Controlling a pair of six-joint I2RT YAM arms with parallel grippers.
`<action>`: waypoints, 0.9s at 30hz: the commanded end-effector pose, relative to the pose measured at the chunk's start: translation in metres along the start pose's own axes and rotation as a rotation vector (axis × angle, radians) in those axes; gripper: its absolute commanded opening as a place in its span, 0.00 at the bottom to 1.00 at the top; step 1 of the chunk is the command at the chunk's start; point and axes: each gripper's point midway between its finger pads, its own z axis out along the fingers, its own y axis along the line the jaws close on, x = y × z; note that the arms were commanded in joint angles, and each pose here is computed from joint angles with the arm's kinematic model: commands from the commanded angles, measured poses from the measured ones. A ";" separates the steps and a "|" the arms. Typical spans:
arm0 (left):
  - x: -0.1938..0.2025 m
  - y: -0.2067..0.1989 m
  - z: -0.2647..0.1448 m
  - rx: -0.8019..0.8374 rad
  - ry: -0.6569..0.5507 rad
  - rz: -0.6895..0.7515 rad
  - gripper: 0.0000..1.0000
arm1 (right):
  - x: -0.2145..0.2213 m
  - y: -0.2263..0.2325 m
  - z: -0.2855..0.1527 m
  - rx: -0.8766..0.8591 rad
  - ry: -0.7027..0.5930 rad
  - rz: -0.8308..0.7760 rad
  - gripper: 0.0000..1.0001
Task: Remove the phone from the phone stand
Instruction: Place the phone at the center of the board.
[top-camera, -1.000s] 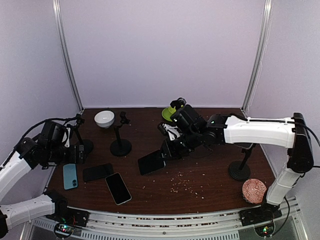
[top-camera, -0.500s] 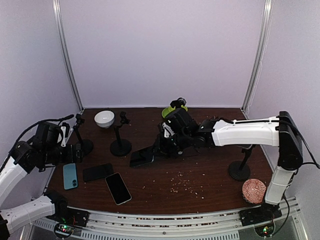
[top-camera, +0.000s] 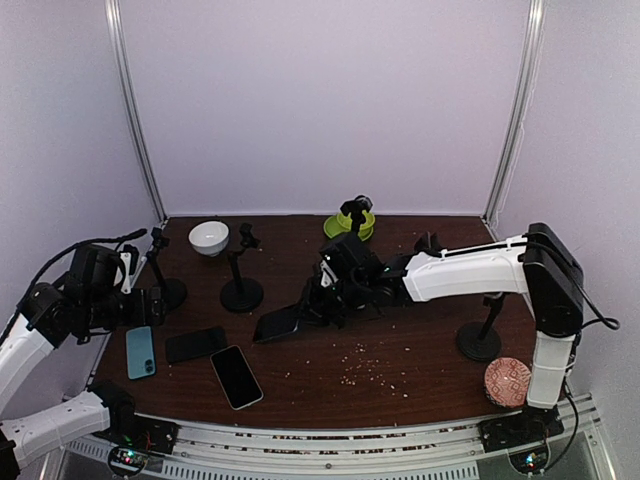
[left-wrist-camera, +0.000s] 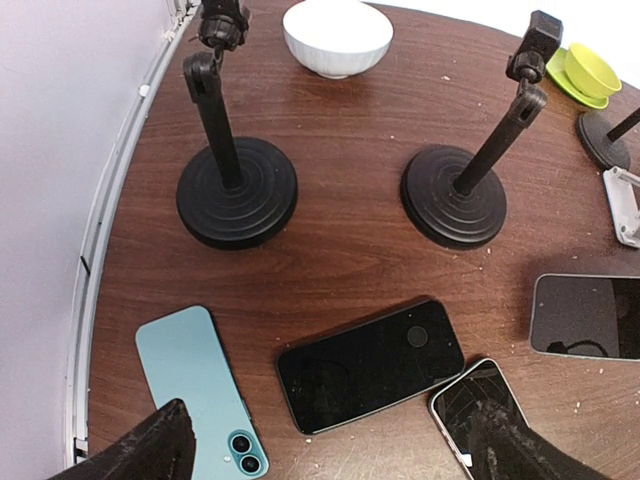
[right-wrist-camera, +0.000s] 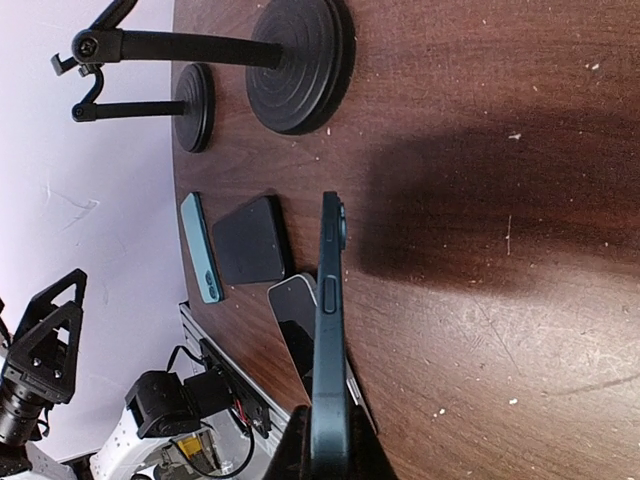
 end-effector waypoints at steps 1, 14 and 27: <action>-0.011 0.002 -0.005 -0.009 -0.055 -0.021 0.98 | -0.006 0.023 0.003 -0.110 -0.005 0.033 0.00; -0.011 0.006 -0.004 -0.027 -0.060 -0.021 0.98 | -0.009 0.014 0.025 -0.105 0.012 0.094 0.10; -0.009 0.007 -0.001 -0.040 -0.050 -0.017 0.98 | -0.011 0.004 0.030 -0.094 0.014 0.127 0.31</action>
